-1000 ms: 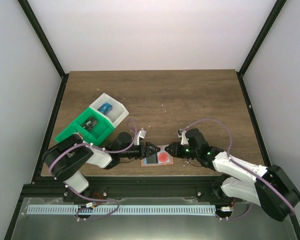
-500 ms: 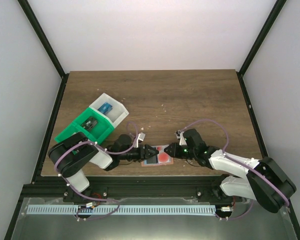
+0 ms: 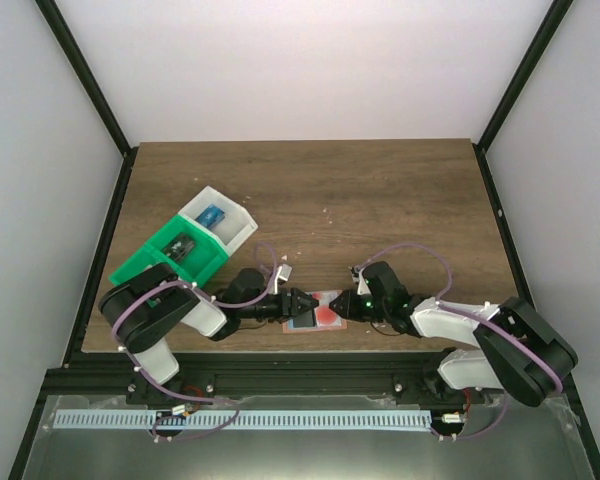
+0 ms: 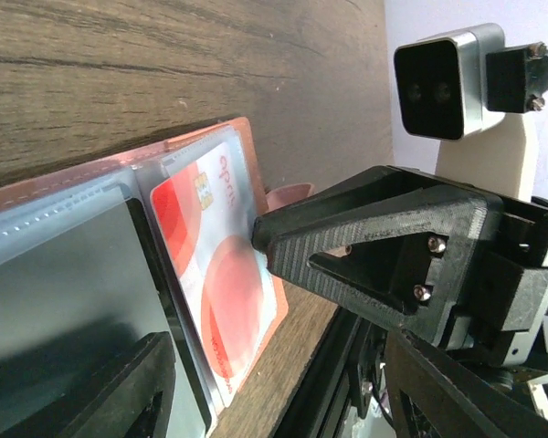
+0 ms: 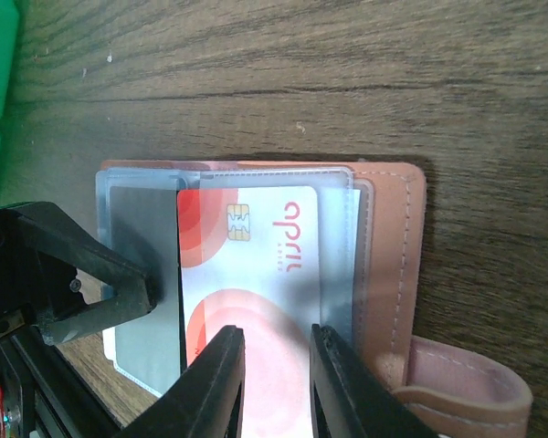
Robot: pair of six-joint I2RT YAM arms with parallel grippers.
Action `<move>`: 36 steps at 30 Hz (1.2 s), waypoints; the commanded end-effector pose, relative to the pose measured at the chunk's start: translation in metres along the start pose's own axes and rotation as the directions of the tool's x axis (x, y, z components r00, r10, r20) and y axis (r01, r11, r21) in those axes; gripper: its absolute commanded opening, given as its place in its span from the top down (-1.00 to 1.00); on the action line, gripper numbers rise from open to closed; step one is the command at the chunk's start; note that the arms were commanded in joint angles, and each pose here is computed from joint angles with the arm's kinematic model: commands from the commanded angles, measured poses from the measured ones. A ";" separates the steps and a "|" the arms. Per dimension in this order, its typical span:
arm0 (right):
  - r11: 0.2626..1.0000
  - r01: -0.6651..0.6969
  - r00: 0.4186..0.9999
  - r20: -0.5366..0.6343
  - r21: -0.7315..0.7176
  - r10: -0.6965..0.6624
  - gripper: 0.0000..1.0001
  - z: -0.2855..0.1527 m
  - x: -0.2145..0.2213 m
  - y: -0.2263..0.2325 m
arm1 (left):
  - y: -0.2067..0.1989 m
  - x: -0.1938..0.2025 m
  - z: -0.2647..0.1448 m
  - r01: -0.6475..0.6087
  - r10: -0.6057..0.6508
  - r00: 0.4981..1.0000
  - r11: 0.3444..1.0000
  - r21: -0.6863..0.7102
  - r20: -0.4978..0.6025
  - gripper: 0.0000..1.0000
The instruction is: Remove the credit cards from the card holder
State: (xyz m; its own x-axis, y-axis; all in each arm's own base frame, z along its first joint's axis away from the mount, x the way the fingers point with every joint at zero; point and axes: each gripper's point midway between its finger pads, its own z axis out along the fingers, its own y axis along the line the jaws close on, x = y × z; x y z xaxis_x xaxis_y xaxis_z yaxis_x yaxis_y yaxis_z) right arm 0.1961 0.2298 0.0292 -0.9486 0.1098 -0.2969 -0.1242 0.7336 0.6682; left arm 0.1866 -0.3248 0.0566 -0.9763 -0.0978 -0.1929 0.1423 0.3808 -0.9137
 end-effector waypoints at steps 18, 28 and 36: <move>0.997 -0.051 0.998 -0.034 0.060 0.053 0.61 0.004 0.024 -0.028 | 0.021 -0.008 0.019 0.007 -0.006 1.000 0.996 -0.086 0.012 0.13; 0.997 -0.068 0.996 -0.047 0.043 0.070 0.67 0.005 0.030 -0.029 | 0.023 -0.008 0.021 0.003 -0.001 1.000 0.997 -0.084 0.018 0.31; 0.997 -0.072 0.996 -0.048 0.039 0.073 0.67 0.004 0.031 -0.029 | 0.019 -0.003 0.025 0.013 -0.013 1.000 0.999 -0.040 0.002 0.44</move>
State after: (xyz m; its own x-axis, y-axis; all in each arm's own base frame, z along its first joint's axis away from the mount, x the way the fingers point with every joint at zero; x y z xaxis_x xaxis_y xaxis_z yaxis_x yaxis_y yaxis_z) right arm 0.1954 0.2295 0.0269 -0.9389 0.1576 -0.3060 -0.1140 0.6964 0.7085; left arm 0.2045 -0.3352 0.0351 -0.9724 -0.1348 -0.1904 0.1163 0.4276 -0.8965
